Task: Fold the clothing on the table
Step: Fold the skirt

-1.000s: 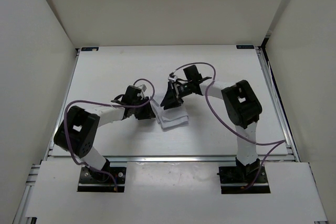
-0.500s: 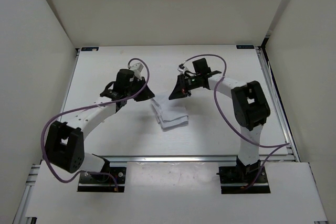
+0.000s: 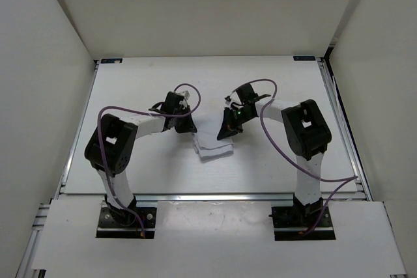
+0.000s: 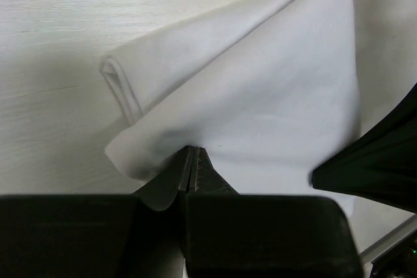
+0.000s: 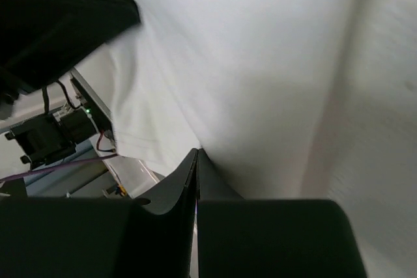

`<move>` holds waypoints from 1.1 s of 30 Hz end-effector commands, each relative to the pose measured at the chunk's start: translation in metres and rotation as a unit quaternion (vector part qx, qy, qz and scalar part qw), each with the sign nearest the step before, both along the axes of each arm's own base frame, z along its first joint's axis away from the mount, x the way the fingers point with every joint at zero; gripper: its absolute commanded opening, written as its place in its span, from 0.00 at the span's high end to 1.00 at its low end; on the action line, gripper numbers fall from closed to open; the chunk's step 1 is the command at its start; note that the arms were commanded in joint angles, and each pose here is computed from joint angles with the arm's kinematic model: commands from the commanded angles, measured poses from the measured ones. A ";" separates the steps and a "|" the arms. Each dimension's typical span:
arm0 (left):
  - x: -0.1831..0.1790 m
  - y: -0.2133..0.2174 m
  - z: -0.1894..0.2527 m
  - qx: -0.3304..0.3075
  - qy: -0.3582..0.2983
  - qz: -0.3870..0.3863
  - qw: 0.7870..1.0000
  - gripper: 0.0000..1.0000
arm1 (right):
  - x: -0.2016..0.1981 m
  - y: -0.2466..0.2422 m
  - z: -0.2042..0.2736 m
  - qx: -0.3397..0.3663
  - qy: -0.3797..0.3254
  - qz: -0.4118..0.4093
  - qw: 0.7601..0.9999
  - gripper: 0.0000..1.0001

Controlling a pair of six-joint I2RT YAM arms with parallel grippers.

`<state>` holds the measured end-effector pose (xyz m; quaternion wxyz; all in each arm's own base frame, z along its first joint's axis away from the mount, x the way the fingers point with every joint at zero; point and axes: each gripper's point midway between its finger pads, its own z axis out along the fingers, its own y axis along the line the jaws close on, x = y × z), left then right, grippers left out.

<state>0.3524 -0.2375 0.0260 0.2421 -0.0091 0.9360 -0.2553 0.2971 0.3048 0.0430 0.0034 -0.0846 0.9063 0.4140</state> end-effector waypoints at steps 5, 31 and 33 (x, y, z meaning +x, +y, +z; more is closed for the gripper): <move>0.001 0.029 0.000 0.072 -0.018 0.021 0.997 1.00 | -0.003 -0.026 -0.003 -0.031 0.003 -0.011 0.999 1.00; 0.005 0.041 0.025 0.042 -0.040 0.037 0.998 1.00 | -0.028 0.053 0.017 0.035 -0.006 0.089 0.995 1.00; 0.008 0.047 0.020 0.049 -0.040 0.039 0.997 1.00 | -0.037 0.055 0.009 0.031 0.007 0.094 0.995 1.00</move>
